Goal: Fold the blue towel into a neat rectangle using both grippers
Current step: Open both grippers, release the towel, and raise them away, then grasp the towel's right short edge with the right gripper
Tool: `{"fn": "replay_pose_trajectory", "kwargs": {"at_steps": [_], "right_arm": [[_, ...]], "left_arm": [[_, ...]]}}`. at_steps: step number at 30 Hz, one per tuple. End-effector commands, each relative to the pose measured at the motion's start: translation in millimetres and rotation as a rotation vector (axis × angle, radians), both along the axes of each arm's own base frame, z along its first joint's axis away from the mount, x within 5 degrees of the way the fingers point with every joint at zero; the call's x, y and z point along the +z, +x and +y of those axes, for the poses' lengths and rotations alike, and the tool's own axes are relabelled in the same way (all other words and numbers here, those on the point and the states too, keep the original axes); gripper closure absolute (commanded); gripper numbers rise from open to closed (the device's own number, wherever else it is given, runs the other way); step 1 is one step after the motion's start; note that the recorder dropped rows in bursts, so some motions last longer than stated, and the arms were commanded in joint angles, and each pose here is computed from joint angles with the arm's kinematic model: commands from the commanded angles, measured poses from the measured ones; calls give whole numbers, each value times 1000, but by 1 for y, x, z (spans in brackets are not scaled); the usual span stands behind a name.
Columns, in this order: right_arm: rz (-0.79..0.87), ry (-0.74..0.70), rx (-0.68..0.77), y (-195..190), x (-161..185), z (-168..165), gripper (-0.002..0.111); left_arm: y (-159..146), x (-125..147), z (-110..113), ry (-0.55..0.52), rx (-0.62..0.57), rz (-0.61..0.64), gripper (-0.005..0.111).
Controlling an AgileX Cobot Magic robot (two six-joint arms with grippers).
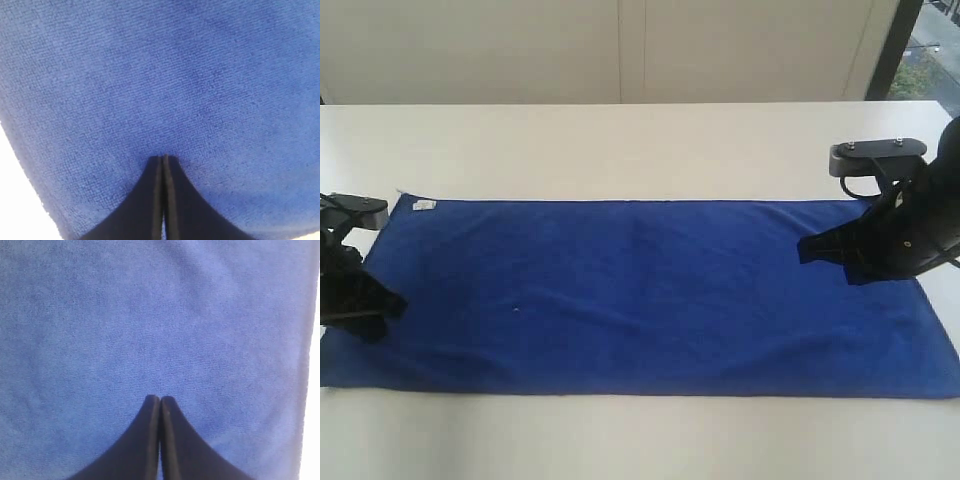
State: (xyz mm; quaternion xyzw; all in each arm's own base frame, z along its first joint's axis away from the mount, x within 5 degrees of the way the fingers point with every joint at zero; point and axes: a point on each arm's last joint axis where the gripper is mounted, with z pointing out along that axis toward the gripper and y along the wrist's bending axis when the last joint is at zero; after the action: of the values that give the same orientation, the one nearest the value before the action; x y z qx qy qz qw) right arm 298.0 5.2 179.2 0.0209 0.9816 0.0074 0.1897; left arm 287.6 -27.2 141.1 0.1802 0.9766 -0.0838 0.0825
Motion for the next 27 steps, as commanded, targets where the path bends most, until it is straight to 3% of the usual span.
{"fn": "replay_pose_trajectory", "kwargs": {"at_steps": [1,15,27], "right_arm": [[-22,-9,9,0,2,-2,108],[-124,-10,-13,-13,40,-8,108],[-228,-41,-63,-34,78,-35,108]], "left_arm": [[-2,2,-1,-3,-10,32,107],[-15,94,-4,-76,27,-252,107],[-75,152,24,-105,238,-470,107]]}}
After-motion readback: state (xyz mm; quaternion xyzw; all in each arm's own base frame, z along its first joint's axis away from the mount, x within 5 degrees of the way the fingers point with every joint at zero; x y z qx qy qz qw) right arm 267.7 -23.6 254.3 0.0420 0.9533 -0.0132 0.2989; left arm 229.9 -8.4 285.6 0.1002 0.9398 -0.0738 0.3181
